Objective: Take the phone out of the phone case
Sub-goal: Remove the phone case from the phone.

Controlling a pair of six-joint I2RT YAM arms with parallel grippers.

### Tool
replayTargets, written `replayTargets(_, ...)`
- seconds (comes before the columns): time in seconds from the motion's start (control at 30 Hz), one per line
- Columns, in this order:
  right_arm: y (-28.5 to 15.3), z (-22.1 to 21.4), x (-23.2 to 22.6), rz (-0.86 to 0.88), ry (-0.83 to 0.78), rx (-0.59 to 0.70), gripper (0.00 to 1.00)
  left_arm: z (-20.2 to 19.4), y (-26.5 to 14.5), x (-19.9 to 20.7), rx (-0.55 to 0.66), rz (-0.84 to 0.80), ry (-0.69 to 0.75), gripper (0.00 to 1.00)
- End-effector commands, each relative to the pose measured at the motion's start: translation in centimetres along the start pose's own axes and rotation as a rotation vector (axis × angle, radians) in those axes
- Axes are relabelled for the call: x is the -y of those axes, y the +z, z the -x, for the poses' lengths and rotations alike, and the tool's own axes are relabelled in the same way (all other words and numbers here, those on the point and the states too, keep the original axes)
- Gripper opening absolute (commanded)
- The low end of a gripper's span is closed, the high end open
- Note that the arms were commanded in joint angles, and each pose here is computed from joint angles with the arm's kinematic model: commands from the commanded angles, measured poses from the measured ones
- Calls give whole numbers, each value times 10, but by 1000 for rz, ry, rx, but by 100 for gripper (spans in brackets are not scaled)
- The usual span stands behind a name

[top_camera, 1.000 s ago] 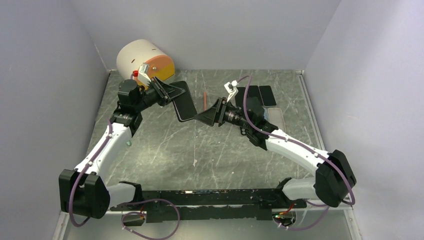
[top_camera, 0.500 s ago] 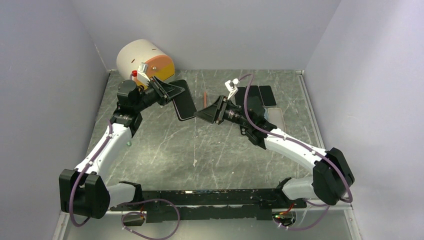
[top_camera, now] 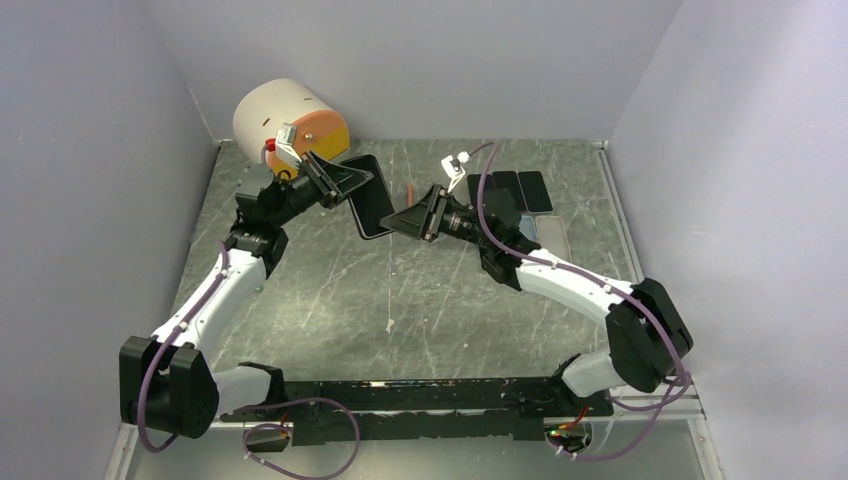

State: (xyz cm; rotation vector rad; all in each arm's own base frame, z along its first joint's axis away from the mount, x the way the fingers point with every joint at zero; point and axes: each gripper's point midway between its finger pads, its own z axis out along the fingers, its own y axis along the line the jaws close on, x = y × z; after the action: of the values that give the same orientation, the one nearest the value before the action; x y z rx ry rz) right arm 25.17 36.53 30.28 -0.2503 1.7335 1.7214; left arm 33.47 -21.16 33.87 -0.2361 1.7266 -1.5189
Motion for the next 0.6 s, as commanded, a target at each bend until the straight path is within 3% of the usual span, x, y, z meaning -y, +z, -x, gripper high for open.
replayTargets(0.0, 11, 25, -49, 177, -46, 46, 44, -8, -2, 40, -1, -134, 54, 2)
replayTargets(0.13, 17, 29, -54, 211, -38, 43, 34, -18, -1, 33, -25, -123, 63, 3)
replayTargets(0.33, 15, 37, -52, 228, -19, 55, 0, -26, -8, 17, -36, -60, 102, 4)
replayTargets(0.57, 8, 43, -47, 189, -33, 61, 0, -27, -15, 7, -23, -31, 102, 30)
